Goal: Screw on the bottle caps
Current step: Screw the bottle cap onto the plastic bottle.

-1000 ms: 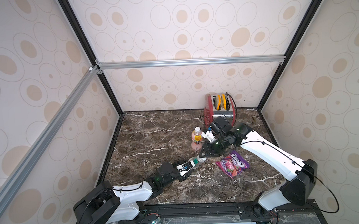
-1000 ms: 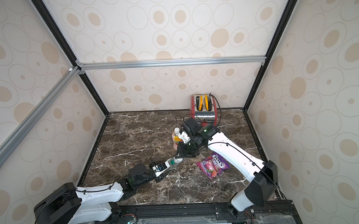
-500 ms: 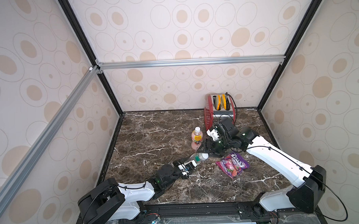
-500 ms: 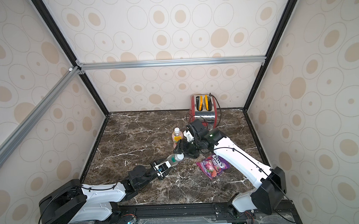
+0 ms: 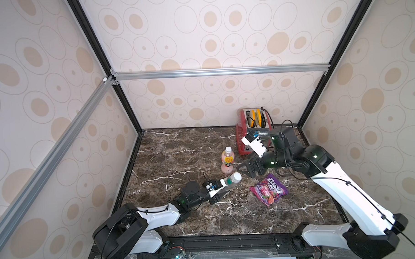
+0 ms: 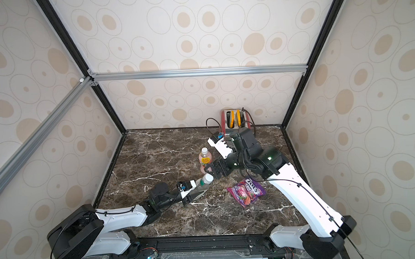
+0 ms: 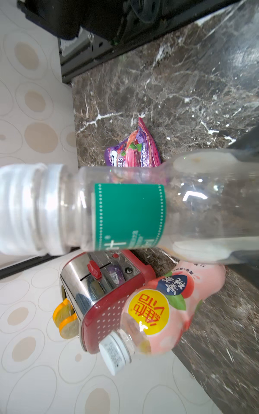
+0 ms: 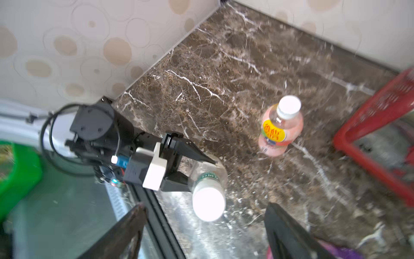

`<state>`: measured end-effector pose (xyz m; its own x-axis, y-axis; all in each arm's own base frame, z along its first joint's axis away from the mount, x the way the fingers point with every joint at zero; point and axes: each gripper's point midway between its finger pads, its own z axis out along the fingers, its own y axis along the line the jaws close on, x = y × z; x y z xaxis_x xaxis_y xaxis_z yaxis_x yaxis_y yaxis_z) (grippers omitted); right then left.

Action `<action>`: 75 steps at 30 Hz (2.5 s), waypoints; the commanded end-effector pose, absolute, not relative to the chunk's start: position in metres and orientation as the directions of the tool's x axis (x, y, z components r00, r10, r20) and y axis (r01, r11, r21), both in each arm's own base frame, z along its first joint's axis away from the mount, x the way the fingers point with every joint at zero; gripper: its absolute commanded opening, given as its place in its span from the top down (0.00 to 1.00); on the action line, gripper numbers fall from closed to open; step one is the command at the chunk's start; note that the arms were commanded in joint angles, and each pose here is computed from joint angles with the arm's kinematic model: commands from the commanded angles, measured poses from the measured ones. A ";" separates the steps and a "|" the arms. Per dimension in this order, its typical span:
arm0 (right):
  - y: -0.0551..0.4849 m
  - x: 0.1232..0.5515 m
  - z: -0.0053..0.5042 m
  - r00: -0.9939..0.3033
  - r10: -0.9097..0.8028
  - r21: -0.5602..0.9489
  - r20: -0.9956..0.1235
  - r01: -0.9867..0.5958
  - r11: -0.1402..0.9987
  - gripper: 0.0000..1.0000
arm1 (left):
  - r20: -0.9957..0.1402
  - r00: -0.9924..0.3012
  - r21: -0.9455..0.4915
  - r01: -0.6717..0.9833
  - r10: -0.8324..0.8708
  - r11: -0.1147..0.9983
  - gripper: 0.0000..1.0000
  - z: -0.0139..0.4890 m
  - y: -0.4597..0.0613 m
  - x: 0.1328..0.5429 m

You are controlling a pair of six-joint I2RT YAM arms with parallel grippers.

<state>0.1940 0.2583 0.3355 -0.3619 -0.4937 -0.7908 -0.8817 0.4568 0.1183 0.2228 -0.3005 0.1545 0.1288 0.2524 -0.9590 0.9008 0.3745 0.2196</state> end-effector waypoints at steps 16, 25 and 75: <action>0.256 0.171 0.294 0.564 -0.662 -0.397 -0.493 -0.823 -0.405 0.24 | -0.971 0.107 0.151 0.968 0.212 0.201 0.52 0.177 -0.300 0.214; 0.266 0.172 0.271 0.661 -0.640 -0.401 -0.392 -0.749 -0.528 0.33 | -0.969 0.114 0.157 0.969 0.220 0.191 0.52 0.177 -0.301 0.214; 0.289 0.183 0.216 0.437 -0.805 -0.197 -0.402 -0.900 -0.390 0.63 | -0.954 0.215 0.269 0.922 0.209 0.278 0.53 0.203 -0.297 0.226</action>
<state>0.1842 0.2845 0.2346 0.5712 -0.7237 -0.3872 -0.8201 -0.4845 -0.3044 0.2119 -0.2935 0.1473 0.0520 0.3034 -0.9514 0.9689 0.2154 0.1217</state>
